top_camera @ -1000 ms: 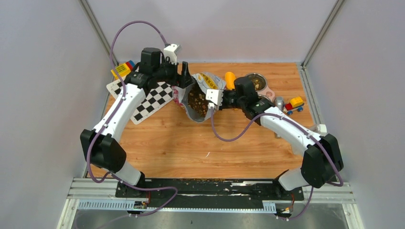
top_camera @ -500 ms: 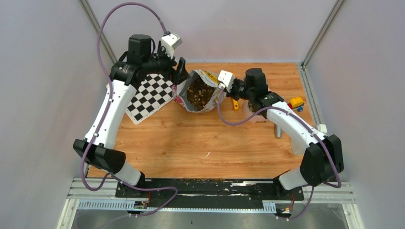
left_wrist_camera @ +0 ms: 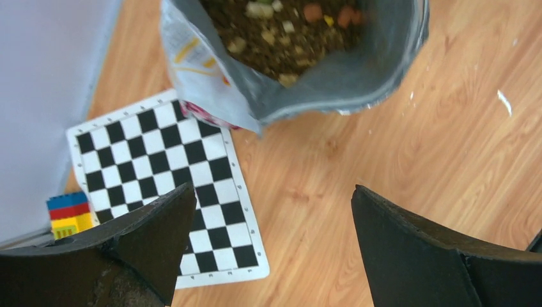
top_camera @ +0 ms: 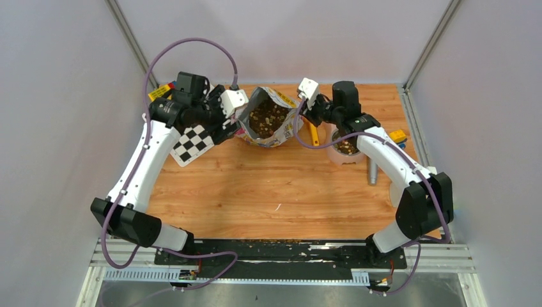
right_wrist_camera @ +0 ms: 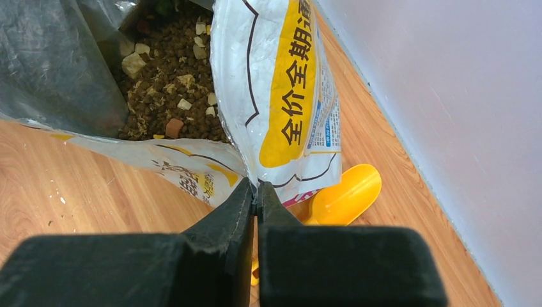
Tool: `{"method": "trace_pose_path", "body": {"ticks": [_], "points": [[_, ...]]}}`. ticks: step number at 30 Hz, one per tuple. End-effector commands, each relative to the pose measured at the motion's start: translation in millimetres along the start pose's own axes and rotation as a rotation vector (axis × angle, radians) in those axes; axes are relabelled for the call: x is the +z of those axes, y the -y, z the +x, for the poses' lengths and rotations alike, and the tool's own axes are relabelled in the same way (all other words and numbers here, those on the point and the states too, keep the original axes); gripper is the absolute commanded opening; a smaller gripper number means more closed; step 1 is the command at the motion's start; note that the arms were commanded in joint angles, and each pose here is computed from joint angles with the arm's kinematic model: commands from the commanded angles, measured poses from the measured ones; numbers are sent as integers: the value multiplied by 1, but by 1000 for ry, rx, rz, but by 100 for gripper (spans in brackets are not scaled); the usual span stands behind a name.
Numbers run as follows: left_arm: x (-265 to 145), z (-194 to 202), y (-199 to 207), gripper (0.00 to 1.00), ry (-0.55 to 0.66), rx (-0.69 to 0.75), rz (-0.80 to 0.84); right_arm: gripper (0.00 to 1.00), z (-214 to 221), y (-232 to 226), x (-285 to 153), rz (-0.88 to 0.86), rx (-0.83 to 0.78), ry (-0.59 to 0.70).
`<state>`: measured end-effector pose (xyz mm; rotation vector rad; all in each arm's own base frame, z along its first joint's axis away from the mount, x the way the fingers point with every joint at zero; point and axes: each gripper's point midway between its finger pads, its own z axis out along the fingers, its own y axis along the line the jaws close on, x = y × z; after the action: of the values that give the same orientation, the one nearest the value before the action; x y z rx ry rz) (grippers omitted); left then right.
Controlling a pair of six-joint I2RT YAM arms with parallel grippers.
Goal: Serve the pet food
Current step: Close the pet food bag at the center of the board.
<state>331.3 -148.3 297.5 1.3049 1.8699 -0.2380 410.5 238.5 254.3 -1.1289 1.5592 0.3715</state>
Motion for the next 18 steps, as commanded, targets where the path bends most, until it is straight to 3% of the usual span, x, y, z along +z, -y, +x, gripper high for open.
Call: {"method": "trace_pose_path", "body": {"ticks": [1, 9, 18], "points": [[1, 19, 7, 97, -39, 92, 10, 0, -45, 36, -12, 102, -13, 115], [16, 16, -11, 87, 1, 31, -88, 0, -44, 31, -13, 84, 3, 121], [11, -10, -16, 87, 134, 28, -135, 0, -45, 26, -16, 73, 6, 127]]}}
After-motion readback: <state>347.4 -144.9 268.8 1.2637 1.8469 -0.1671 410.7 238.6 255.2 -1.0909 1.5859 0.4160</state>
